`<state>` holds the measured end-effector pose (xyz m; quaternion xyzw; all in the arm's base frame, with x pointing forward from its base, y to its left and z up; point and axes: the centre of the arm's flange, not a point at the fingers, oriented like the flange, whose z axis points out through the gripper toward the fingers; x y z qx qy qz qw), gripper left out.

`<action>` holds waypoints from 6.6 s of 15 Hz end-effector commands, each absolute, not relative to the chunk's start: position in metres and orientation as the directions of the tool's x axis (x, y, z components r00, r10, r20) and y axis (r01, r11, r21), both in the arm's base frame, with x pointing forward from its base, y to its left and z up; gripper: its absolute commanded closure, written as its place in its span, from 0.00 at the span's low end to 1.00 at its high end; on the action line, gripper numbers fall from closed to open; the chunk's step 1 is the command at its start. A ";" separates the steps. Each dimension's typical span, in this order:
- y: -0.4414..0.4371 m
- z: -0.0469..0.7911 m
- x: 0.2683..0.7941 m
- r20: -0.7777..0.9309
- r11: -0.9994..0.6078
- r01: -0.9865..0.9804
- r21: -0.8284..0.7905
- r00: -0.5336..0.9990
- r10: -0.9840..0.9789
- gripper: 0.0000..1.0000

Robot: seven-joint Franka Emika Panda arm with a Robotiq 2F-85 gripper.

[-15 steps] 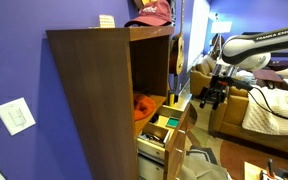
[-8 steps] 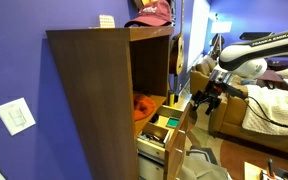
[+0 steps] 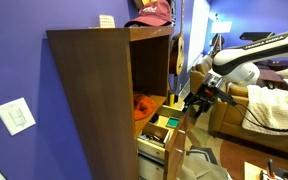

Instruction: Close all the drawer one by one from top to bottom

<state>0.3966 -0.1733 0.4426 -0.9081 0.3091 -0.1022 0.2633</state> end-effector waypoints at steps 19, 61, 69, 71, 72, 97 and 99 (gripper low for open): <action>-0.135 0.425 0.454 0.264 -0.642 -0.233 -0.731 0.770 -0.580 0.00; -0.180 0.404 0.338 -0.145 -0.930 -0.290 -0.227 0.954 -0.262 0.00; -0.184 0.357 0.353 0.042 -0.839 -0.456 -0.296 0.872 -0.489 0.00; -0.184 0.351 0.359 0.042 -0.803 -0.496 -0.330 0.842 -0.537 0.00; -0.184 0.348 0.362 0.031 -0.787 -0.510 -0.348 0.833 -0.553 0.00; -0.163 0.313 0.429 0.073 -0.567 -0.465 -0.680 0.726 -0.683 0.00; -0.162 0.312 0.433 0.083 -0.563 -0.453 -0.692 0.724 -0.685 0.00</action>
